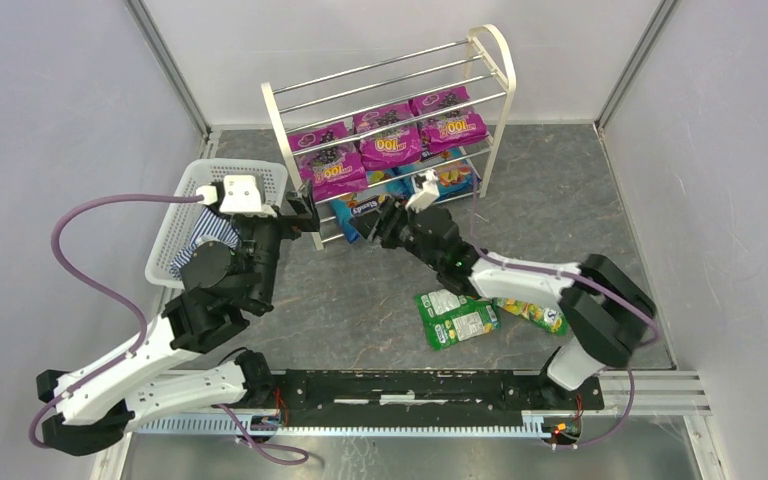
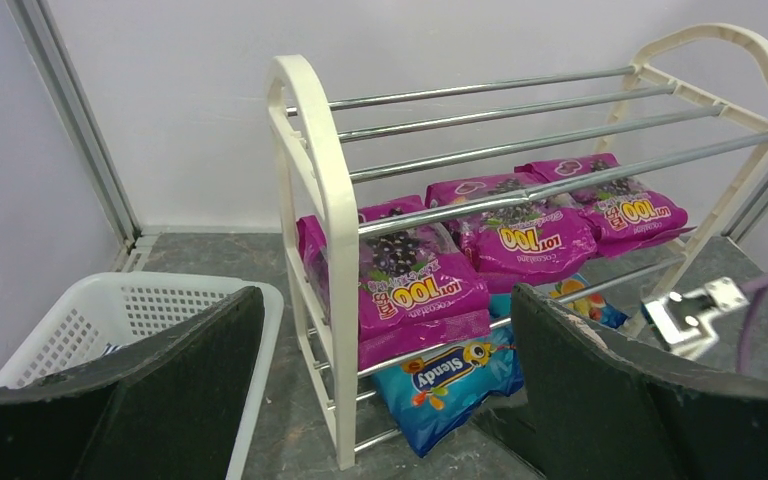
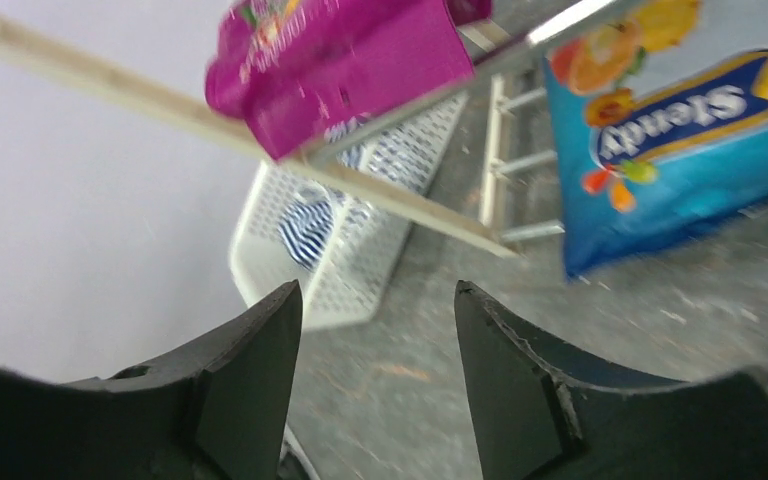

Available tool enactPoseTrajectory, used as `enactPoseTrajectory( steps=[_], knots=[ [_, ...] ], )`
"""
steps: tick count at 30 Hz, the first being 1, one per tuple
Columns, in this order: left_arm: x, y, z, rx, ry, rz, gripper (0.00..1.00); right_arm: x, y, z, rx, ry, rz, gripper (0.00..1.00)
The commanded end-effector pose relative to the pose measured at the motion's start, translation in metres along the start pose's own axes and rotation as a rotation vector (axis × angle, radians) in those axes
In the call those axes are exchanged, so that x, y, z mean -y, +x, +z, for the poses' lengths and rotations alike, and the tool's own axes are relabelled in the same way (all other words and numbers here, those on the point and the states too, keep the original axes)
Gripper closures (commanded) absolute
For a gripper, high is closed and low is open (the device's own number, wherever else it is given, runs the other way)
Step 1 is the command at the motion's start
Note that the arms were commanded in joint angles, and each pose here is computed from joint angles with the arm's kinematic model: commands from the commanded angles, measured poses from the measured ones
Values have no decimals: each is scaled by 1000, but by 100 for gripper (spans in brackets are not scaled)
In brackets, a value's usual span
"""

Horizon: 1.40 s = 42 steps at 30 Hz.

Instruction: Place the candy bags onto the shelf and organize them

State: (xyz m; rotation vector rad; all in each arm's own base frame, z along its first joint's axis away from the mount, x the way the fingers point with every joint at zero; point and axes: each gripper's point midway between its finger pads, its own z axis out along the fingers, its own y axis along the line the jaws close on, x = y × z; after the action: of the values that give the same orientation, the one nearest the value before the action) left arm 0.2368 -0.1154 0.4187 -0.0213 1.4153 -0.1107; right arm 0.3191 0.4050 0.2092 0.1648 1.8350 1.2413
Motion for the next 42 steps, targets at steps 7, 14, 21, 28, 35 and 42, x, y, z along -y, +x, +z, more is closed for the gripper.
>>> enactPoseTrajectory(
  steps=[7,14,21,28,35,42],
  knots=[
    [16,4,7,-21,22,-39,1,97,17,-107,-198,280,-521,26],
    [38,11,1,-125,120,-107,0,153,15,-179,-296,476,-690,19],
    [90,78,-43,-386,390,-348,0,171,6,-216,-274,527,-684,4],
    [135,161,-95,-725,572,-439,0,199,-3,-228,-265,475,-495,2],
    [187,234,-148,-1002,752,-718,0,225,6,-234,-282,401,-344,15],
    [212,299,-168,-1164,668,-726,1,222,17,-237,-264,340,-320,16]
  ],
)
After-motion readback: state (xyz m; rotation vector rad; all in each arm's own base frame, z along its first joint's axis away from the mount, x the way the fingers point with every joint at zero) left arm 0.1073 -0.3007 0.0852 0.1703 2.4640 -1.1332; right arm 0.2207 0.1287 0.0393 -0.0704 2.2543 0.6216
